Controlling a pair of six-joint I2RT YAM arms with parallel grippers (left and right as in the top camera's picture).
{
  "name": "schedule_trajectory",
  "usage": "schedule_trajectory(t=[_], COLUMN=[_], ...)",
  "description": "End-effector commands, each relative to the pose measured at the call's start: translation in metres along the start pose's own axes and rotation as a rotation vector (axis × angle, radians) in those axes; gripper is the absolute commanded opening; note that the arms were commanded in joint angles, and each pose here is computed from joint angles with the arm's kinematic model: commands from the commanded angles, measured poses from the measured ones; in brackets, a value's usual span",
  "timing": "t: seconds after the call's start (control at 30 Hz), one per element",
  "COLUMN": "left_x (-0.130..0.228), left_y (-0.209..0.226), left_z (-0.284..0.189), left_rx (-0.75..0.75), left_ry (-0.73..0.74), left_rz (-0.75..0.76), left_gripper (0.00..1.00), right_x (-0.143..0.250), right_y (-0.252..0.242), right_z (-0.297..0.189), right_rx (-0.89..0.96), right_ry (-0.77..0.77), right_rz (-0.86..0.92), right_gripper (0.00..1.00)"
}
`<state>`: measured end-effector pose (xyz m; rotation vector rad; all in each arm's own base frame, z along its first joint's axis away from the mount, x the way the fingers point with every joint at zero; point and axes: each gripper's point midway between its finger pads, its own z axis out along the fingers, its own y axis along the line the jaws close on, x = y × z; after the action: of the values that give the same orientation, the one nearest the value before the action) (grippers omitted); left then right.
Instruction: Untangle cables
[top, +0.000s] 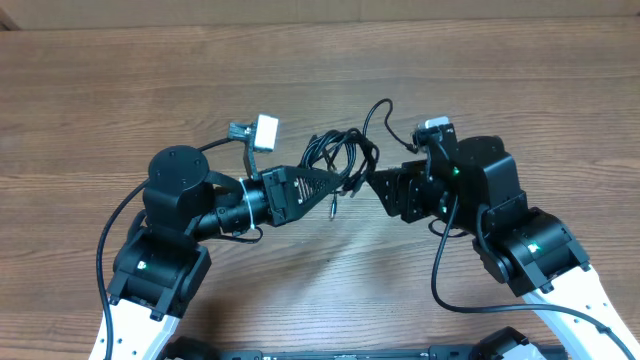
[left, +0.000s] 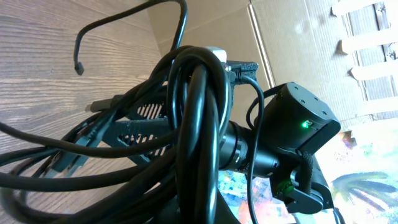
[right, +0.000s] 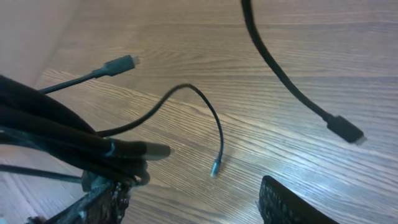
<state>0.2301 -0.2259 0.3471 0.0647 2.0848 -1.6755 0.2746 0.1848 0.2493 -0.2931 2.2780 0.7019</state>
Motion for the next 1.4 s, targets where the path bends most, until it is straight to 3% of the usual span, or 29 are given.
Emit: schedule_trajectory(t=[0.0,0.27,0.3,0.33,0.37,0.4,0.47,0.67,0.9,0.93,1.0,1.03,1.07,1.2,1.37], left_x=[0.003,0.018,0.019,0.02,0.02,0.019,0.019,0.014,-0.005,-0.006,-0.006,-0.006,-0.006,-0.012,-0.024], left_y=[-0.018,-0.025,-0.026,-0.026,-0.026,-0.026,-0.026,-0.022,0.023,0.026,0.026,0.026,0.026,0.029,0.031], left_z=[-0.005,0.008,0.008,0.008,0.008,0.008,0.008,0.008,0.003,0.002,0.002,0.002,0.002,-0.002,-0.02], left_rx=[0.047,0.051,0.052,0.054,0.054,0.053,0.052,0.034,-0.189,-0.206,-0.206,-0.206,-0.205,-0.209,-0.162], left_ry=[0.017,0.045,0.049,0.051,0.051,0.05,0.049,0.019,-0.099,-0.101,-0.101,-0.101,-0.102,-0.126,-0.13], left_rz=[0.029,0.031,0.032,0.032,0.032,0.04,0.04,0.071,0.206,0.215,0.221,0.221,0.221,0.171,0.062], left_gripper=[0.04,0.04,0.04,0.04,0.04,0.04,0.04,0.04,0.04,0.04,0.04,0.04,0.04,0.04,0.04], right_x=[-0.008,-0.009,-0.008,-0.009,-0.009,-0.013,-0.016,-0.011,-0.004,-0.006,-0.008,-0.01,-0.01,-0.007,-0.005], right_y=[0.017,0.01,0.007,0.002,0.002,0.003,0.008,0.019,0.062,0.065,0.066,0.066,0.064,0.041,0.031], right_z=[-0.003,0.026,0.031,0.035,0.036,0.036,0.035,0.034,0.02,0.019,0.019,0.019,0.02,0.026,0.024], right_rx=[-0.094,-0.084,-0.074,-0.052,-0.049,-0.057,-0.083,-0.145,-0.397,-0.41,-0.415,-0.416,-0.404,-0.291,-0.269], right_ry=[-0.017,0.016,0.024,0.022,0.019,0.007,-0.002,0.027,0.097,0.103,0.096,0.089,0.085,0.076,0.074], right_rz=[0.052,0.156,0.159,0.161,0.161,0.157,0.15,0.121,0.115,0.154,0.171,0.167,0.167,0.168,0.095], right_gripper=[0.65,0.62,0.58,0.41,0.33,0.17,0.1,0.11,0.11,0.14,0.52,0.81,0.93,1.0,0.96])
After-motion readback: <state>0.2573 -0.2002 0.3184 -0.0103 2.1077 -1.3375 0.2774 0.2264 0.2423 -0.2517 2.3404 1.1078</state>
